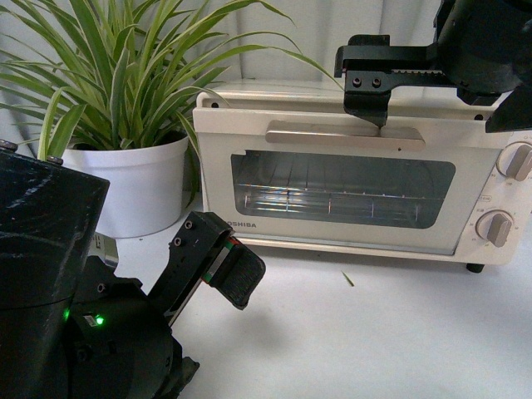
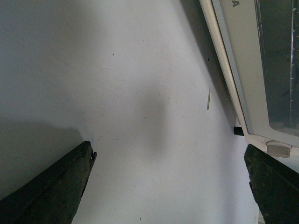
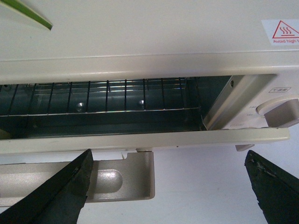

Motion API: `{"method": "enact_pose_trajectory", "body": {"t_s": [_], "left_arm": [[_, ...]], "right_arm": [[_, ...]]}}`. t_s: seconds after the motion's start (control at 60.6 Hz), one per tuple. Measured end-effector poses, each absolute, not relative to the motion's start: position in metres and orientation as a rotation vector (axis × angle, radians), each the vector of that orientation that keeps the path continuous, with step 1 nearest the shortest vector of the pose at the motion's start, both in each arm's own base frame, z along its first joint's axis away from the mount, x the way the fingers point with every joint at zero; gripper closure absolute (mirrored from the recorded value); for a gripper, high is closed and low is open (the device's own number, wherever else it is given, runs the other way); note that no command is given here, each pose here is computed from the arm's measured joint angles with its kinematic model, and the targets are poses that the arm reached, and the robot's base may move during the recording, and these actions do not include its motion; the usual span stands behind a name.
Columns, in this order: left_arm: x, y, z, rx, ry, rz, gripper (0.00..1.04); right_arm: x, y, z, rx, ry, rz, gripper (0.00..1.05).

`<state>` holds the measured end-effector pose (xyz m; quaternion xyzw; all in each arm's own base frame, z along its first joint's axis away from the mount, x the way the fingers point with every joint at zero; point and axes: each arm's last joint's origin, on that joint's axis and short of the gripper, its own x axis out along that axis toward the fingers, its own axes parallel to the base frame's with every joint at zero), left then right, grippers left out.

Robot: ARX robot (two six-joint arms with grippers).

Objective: Open oven

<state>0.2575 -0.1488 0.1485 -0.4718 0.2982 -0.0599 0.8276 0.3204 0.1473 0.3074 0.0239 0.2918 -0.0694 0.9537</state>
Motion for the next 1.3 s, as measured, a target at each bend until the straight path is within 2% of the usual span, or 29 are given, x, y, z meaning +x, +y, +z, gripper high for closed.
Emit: {"method": "enact_pose_trajectory", "body": {"t_s": [0.38,0.76,1.305], "left_arm": [[0.257,-0.149,0.148,-1.0,0.635,-0.122,0.07],[0.257,-0.148,0.148,-0.997,0.636,-0.111,0.07],[0.257,-0.145,0.147,-0.975,0.634,-0.09,0.07]], "right_arm": [[0.304,0.144,0.295,0.046,0.593,-0.055,0.09],[0.28,0.145,0.268,0.081,0.632,0.152,0.09],[0.192,0.086,0.256,0.216,0.521,0.332,0.09]]}}
